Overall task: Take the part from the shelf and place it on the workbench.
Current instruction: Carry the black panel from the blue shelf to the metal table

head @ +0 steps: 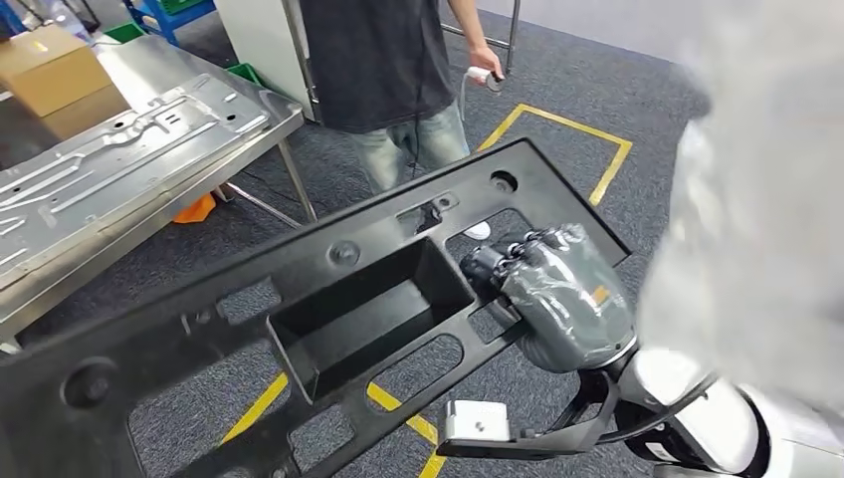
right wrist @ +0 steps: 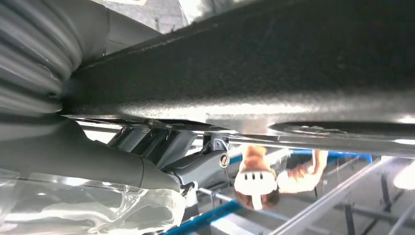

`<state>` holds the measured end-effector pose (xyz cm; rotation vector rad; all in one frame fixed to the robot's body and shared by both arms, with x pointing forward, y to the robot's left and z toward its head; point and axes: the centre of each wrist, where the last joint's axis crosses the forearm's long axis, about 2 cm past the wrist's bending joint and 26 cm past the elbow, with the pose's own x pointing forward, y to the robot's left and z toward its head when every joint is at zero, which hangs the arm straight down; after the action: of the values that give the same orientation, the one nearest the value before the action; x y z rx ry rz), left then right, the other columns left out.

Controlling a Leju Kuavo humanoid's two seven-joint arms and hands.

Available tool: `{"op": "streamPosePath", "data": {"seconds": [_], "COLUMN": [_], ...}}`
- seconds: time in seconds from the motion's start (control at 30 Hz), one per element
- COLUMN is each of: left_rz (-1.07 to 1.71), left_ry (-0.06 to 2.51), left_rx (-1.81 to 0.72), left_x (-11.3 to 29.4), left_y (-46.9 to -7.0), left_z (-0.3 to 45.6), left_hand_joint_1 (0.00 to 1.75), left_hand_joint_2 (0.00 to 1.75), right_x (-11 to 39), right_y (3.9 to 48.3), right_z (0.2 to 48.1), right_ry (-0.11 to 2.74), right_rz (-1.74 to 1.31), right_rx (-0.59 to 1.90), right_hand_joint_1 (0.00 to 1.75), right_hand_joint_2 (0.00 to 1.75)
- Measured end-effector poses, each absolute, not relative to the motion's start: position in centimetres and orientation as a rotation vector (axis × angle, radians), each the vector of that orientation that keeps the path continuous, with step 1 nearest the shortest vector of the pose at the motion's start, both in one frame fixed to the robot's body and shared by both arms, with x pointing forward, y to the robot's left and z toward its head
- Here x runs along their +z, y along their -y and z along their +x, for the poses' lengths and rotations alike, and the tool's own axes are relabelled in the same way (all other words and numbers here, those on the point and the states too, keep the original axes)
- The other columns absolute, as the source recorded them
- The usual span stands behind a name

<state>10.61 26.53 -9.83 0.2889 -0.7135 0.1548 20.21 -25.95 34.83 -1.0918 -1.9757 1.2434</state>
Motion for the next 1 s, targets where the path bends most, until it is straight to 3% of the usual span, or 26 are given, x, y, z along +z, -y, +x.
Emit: {"op": "streamPosePath", "data": {"seconds": [1.0], "left_rz": [0.296], "left_ry": [0.705], "left_rx": [0.154], "left_x": [-10.0], "left_y": [-26.9], "left_z": [10.1], "left_hand_joint_1": [0.0], "left_hand_joint_2": [1.75], "right_x": [34.8], "right_y": [27.1], "right_z": [19.4], "right_ry": [1.906], "right_rz": [-1.18], "right_rx": [1.231], "right_hand_joint_1": [1.75], "right_hand_joint_2": [1.75]}}
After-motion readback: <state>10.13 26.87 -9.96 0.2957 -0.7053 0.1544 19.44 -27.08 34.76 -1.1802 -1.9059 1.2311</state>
